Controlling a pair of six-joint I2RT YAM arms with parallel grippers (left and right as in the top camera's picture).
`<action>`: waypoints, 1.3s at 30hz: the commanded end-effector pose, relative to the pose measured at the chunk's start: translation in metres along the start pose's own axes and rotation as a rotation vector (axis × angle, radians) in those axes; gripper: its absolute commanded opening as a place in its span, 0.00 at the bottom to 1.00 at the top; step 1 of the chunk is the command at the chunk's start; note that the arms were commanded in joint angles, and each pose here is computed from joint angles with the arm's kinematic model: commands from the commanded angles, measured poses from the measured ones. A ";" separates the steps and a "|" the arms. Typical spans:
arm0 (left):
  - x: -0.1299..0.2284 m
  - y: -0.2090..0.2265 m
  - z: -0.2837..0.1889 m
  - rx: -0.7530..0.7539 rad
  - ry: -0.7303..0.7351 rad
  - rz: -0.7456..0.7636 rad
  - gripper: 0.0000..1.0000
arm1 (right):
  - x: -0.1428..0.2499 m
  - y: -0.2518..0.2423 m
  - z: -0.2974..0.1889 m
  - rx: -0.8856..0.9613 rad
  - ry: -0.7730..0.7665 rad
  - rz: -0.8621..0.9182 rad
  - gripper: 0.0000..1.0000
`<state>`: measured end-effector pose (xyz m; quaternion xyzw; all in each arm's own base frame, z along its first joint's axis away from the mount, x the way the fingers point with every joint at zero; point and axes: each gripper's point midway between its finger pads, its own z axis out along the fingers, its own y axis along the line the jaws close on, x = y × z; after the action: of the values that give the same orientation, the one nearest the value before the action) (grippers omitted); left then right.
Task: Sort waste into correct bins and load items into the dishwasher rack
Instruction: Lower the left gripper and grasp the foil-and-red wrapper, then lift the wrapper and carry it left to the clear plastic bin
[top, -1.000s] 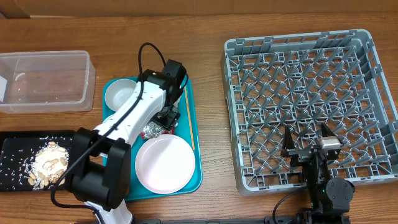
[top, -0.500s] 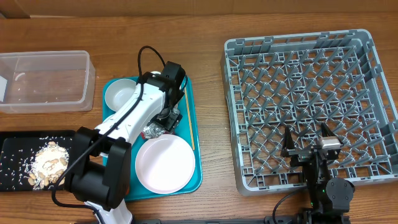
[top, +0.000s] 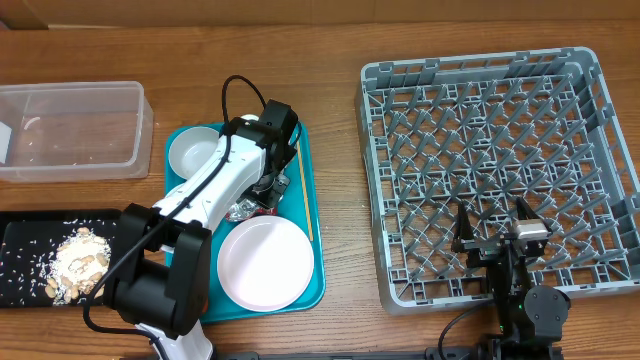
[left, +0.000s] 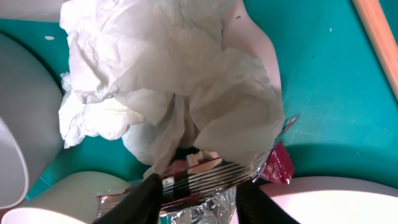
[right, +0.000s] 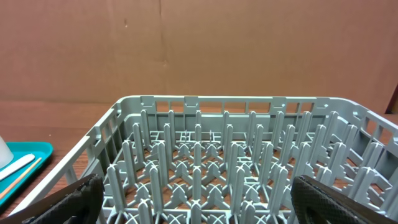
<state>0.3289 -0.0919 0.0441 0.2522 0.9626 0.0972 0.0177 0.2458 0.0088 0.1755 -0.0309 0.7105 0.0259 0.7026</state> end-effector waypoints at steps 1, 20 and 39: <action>0.003 -0.001 0.006 0.010 0.016 0.009 0.40 | 0.002 0.000 0.000 0.000 -0.002 -0.001 1.00; 0.004 -0.001 0.004 0.010 0.022 0.006 0.04 | 0.002 0.000 0.000 0.000 -0.003 -0.001 1.00; -0.014 0.021 -0.063 -0.027 -0.005 -0.130 0.04 | 0.002 0.000 0.000 0.000 -0.002 -0.001 1.00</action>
<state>0.3360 -0.0904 0.0988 0.2088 0.9717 0.1096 0.0131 0.2458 0.0088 0.1755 -0.0311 0.7105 0.0257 0.7026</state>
